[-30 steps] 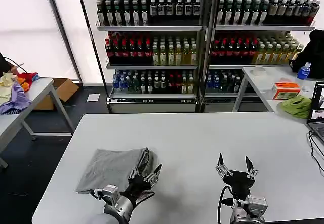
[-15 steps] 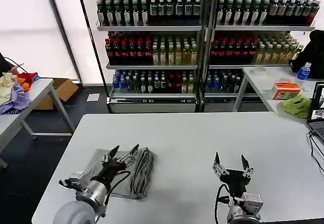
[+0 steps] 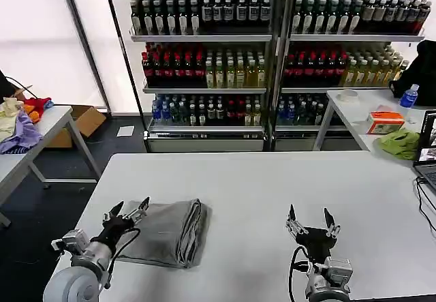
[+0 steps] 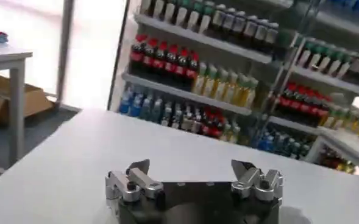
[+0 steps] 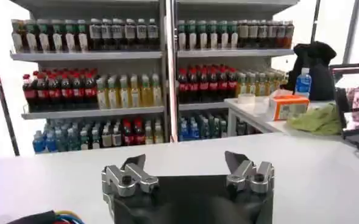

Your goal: Fold and organize the clothes.

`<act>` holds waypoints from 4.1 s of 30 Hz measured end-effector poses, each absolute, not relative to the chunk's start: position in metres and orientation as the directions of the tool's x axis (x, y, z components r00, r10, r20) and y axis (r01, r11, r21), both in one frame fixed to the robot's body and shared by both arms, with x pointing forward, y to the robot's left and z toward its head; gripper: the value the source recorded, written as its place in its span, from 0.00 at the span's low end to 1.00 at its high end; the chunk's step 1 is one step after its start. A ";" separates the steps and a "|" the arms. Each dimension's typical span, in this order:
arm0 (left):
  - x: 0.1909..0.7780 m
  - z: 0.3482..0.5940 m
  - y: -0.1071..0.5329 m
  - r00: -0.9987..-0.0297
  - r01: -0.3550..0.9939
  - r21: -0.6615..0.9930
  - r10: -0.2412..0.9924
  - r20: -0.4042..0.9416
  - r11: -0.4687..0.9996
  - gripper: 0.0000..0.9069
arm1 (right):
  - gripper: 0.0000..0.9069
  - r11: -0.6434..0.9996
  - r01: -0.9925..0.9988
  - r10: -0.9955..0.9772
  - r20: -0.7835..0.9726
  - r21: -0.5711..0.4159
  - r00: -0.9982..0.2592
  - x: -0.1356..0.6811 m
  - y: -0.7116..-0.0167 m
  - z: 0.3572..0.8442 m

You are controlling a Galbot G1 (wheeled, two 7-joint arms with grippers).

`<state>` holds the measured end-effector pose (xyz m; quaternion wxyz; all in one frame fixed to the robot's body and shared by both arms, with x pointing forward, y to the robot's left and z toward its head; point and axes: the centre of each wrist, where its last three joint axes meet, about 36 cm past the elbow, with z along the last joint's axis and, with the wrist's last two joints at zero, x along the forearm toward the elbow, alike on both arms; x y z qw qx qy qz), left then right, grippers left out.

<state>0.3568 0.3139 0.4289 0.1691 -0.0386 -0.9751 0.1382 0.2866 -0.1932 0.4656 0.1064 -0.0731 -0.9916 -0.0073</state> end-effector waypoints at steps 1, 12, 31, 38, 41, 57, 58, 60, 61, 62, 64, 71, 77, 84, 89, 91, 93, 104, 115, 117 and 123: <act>0.357 0.426 0.316 -0.938 0.024 -0.280 0.118 0.325 0.960 1.00 | 1.00 0.989 0.147 0.144 0.213 -0.001 -0.966 0.286 -0.193 0.466; 0.361 0.407 0.327 -0.928 -0.006 -0.260 0.091 0.361 0.966 1.00 | 1.00 0.989 0.146 0.143 0.213 -0.003 -0.967 0.283 -0.195 0.469; 0.357 0.385 0.336 -0.912 -0.030 -0.252 0.076 0.402 0.967 1.00 | 1.00 0.990 0.141 0.137 0.206 0.005 -0.969 0.279 -0.195 0.471; 0.353 0.378 0.332 -0.903 -0.020 -0.254 0.092 0.420 0.967 0.76 | 1.00 0.990 0.142 0.137 0.205 0.009 -0.969 0.278 -0.196 0.472; 0.352 0.376 0.331 -0.900 -0.019 -0.255 0.094 0.425 0.967 0.29 | 1.00 0.990 0.142 0.137 0.204 0.011 -0.969 0.277 -0.196 0.472; 0.350 0.370 0.330 -0.897 -0.023 -0.256 0.094 0.432 0.966 0.00 | 1.00 0.990 0.140 0.134 0.197 0.015 -0.971 0.279 -0.196 0.475; 0.350 0.370 0.331 -0.898 -0.023 -0.255 0.093 0.431 0.967 0.00 | 1.00 0.990 0.140 0.134 0.198 0.015 -0.971 0.280 -0.195 0.475; 0.350 0.371 0.332 -0.899 -0.025 -0.254 0.089 0.429 0.967 0.00 | 1.00 0.990 0.138 0.132 0.198 0.016 -0.971 0.281 -0.195 0.474; 0.351 0.371 0.333 -0.900 -0.029 -0.251 0.084 0.428 0.967 0.00 | 1.00 0.990 0.138 0.132 0.198 0.016 -0.971 0.281 -0.196 0.474; 0.350 0.372 0.334 -0.901 -0.033 -0.249 0.079 0.428 0.968 0.00 | 1.00 0.990 0.139 0.133 0.199 0.016 -0.971 0.282 -0.196 0.473; 0.350 0.373 0.338 -0.902 -0.041 -0.242 0.068 0.426 0.969 0.00 | 1.00 0.990 0.139 0.133 0.201 0.016 -0.971 0.284 -0.196 0.472; 0.349 0.387 0.369 -0.912 -0.089 -0.196 -0.001 0.411 0.976 0.00 | 1.00 0.991 0.135 0.128 0.199 0.023 -0.972 0.290 -0.195 0.472; 0.348 0.412 0.422 -0.916 -0.151 -0.099 -0.102 0.388 0.984 0.00 | 1.00 0.991 0.132 0.125 0.191 0.025 -0.974 0.296 -0.199 0.471; 0.354 0.456 0.474 -0.923 -0.204 0.020 -0.199 0.328 0.979 0.00 | 1.00 0.991 0.129 0.121 0.190 0.033 -0.974 0.300 -0.198 0.470; 0.354 0.470 0.483 -0.928 -0.207 0.054 -0.213 0.305 0.977 0.00 | 1.00 0.990 0.134 0.125 0.191 0.033 -0.974 0.302 -0.199 0.470; 0.354 0.473 0.479 -0.931 -0.201 0.061 -0.210 0.299 0.978 0.00 | 1.00 0.990 0.138 0.130 0.194 0.032 -0.972 0.302 -0.199 0.469; 0.353 0.472 0.471 -0.933 -0.189 0.058 -0.197 0.300 0.980 0.00 | 1.00 0.989 0.141 0.133 0.197 0.030 -0.971 0.301 -0.200 0.468; 0.356 0.473 0.356 -0.957 -0.001 -0.093 0.026 0.288 0.996 0.00 | 1.00 0.984 0.176 0.169 0.218 0.012 -0.961 0.296 -0.202 0.460; 0.362 0.460 0.228 -0.923 0.201 -0.213 0.258 0.285 0.956 0.00 | 1.00 0.980 0.197 0.195 0.223 -0.013 -0.955 0.287 -0.198 0.459; 0.364 0.457 0.218 -0.917 0.216 -0.216 0.274 0.289 0.952 0.00 | 1.00 0.980 0.197 0.195 0.224 -0.016 -0.955 0.286 -0.197 0.459; 0.368 0.455 0.201 -0.911 0.238 -0.226 0.298 0.286 0.945 1.00 | 1.00 0.981 0.190 0.191 0.220 -0.023 -0.957 0.287 -0.196 0.460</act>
